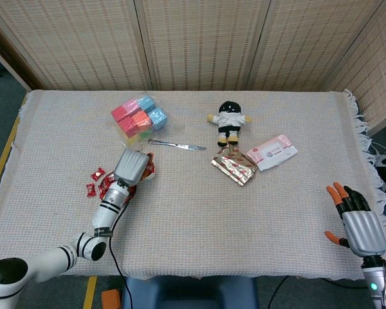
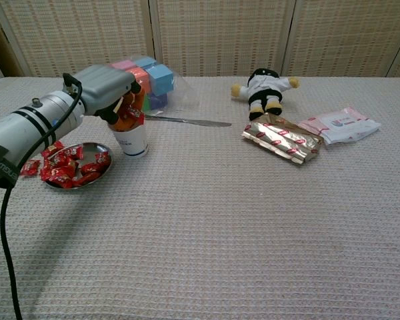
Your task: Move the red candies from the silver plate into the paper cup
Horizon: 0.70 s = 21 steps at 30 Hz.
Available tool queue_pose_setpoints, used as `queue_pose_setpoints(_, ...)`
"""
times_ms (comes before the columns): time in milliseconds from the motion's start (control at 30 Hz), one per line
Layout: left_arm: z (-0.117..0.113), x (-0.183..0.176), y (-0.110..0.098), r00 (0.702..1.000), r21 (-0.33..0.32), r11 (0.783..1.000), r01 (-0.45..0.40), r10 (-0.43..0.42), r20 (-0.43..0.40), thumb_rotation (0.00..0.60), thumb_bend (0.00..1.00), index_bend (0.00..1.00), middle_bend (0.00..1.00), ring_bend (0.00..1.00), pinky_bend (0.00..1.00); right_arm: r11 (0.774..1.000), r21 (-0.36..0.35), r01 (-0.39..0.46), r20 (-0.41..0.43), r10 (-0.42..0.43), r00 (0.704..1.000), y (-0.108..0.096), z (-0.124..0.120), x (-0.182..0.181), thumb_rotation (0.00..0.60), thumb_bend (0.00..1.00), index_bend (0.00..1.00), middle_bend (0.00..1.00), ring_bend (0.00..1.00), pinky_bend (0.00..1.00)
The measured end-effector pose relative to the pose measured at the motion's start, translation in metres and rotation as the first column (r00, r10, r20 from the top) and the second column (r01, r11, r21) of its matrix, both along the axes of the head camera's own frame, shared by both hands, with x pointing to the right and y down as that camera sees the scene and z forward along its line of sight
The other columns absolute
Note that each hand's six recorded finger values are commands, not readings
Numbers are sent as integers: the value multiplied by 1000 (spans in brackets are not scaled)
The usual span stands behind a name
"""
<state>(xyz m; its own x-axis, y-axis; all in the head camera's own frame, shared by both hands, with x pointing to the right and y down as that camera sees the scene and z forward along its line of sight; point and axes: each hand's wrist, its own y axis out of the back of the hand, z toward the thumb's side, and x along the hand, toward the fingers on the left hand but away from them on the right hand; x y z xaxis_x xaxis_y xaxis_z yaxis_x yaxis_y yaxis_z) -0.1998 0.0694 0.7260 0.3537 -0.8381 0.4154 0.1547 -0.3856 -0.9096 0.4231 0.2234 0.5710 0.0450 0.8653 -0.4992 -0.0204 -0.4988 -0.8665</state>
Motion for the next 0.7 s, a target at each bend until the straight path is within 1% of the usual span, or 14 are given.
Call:
queue_pose_setpoints(233,-1,-2,0,1000,-4,1000,-4,4,5,600,545,495,666,647,1000,1000,0,1,1,-1,1000,0,0,0,600,0,0,0,0,108)
queue_pose_setpoints(467,-2,-5,-2,1000,-4,1000,1,-1,7,600,546,494,661,645,1000,1000,1,0,-1,0,1000,0,0,0,600,0,0,0,0,108)
queue_pose_setpoints(533,-2,-6,-2,1000,-6,1000,5,-5,3,600,533,463,626,620,1000,1000,1,1,-1,-1,1000,0,0,0,600,0,0,0,0,108)
queue_pose_setpoints(633,-4,-6,-1,1000,-12,1000,10,-10,-15,600,495,365,523,521,1000,1000,2,0,-1,0,1000,0,0,0,600,0,0,0,0,108)
queue_pose_setpoints(700,-5,-5,0,999,-20,1000,11,-12,-36,600,483,333,473,462,1000,1000,1,1,0,-1,1000,0,0,0,600,0,0,0,0,108)
